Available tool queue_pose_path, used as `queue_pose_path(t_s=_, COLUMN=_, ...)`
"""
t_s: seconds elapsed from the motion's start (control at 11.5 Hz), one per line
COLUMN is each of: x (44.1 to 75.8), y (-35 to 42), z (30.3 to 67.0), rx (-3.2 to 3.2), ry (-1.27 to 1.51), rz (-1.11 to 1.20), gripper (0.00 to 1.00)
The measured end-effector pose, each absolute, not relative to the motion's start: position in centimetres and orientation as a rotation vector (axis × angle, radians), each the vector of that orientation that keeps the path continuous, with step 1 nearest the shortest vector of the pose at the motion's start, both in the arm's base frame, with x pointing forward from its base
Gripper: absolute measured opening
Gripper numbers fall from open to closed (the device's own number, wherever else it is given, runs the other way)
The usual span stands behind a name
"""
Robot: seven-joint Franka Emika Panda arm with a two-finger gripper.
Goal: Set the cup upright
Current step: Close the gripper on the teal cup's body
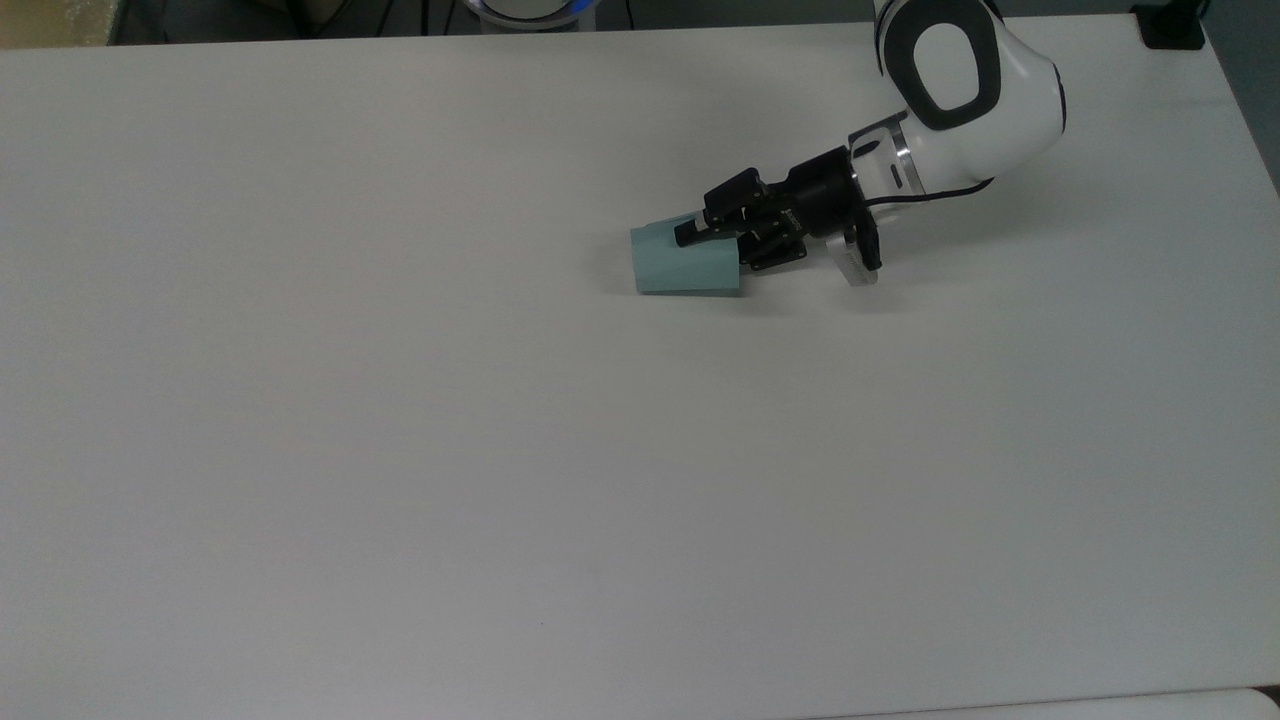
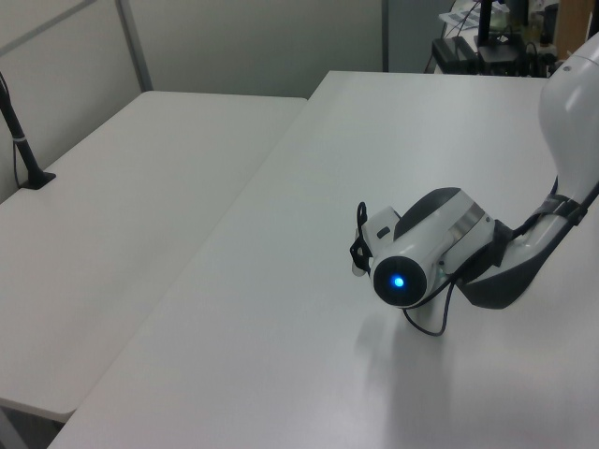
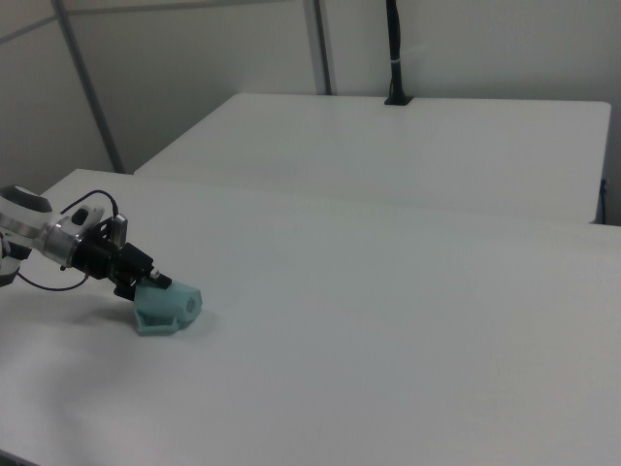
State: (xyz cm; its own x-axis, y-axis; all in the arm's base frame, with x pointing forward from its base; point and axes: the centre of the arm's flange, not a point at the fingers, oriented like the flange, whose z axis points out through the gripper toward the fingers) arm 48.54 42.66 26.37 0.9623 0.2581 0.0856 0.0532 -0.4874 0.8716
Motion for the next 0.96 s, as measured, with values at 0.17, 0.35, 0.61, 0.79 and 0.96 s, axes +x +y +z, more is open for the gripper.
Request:
queue_pose_path(t_s=0.17, x=48.6, y=42.5, z=26.5, rx=2.058, ry=0.223, rz=0.262, gripper=0.52)
queue_pose_path(t_s=0.35, x=48.9, y=42.3, z=27.3, rx=2.033, ry=0.22, rz=0.282, gripper=0.24)
queue_pose_path(t_s=0.61, x=48.7, y=42.1, z=27.5, rx=2.012, ry=0.225, rz=0.28, gripper=0.12)
queue_pose_path(t_s=0.79, x=48.6, y=42.1, z=27.5, rx=2.01, ry=0.228, rz=0.28, gripper=0.12)
queue_pose_path(t_s=0.96, x=48.8, y=41.9, z=27.6, rx=2.013, ry=0.222, rz=0.276, gripper=0.12)
